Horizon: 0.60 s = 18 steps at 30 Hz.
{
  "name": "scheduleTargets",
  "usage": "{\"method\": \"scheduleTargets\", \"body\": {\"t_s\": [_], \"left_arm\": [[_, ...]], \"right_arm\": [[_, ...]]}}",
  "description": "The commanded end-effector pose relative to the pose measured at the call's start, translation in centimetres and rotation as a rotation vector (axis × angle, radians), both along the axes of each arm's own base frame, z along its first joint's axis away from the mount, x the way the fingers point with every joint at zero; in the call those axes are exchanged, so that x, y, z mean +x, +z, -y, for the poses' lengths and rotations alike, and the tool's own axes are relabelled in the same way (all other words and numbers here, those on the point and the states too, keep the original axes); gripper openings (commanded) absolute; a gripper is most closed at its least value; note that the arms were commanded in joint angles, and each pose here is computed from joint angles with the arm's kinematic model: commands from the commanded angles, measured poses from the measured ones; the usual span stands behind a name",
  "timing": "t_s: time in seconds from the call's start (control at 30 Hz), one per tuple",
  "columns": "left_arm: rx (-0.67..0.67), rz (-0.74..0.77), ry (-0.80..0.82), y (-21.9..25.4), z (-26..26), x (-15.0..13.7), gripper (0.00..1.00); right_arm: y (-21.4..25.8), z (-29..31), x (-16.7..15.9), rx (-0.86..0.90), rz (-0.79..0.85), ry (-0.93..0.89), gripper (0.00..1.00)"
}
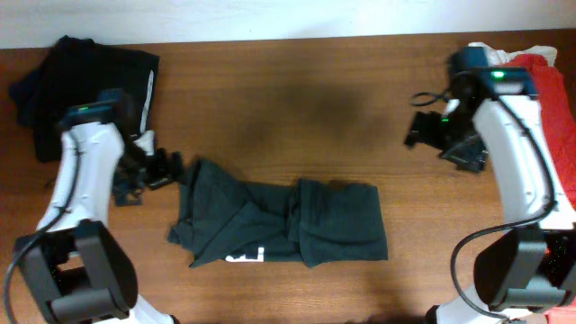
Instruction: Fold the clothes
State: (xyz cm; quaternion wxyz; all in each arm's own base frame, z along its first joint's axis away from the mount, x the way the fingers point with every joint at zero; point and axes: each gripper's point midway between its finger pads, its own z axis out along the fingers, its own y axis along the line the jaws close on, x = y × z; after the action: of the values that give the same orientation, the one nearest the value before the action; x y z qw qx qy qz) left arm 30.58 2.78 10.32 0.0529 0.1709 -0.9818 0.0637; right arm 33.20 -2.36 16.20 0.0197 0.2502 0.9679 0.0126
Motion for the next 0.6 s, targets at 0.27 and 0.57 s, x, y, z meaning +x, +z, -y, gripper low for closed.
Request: {"method": "scheduleTargets", "body": {"t_s": [0.27, 0.57], "left_arm": [[-0.357, 0.119, -0.095, -4.7, 1.1, -1.5, 0.99], [-0.493, 0.030, -0.170, -9.0, 3.6, -2.3, 0.99]], "right_arm": [[0.5, 4.5, -1.1, -0.018, -0.012, -0.127, 0.99], [0.5, 4.5, -1.1, -0.018, -0.012, -0.127, 0.99]]}}
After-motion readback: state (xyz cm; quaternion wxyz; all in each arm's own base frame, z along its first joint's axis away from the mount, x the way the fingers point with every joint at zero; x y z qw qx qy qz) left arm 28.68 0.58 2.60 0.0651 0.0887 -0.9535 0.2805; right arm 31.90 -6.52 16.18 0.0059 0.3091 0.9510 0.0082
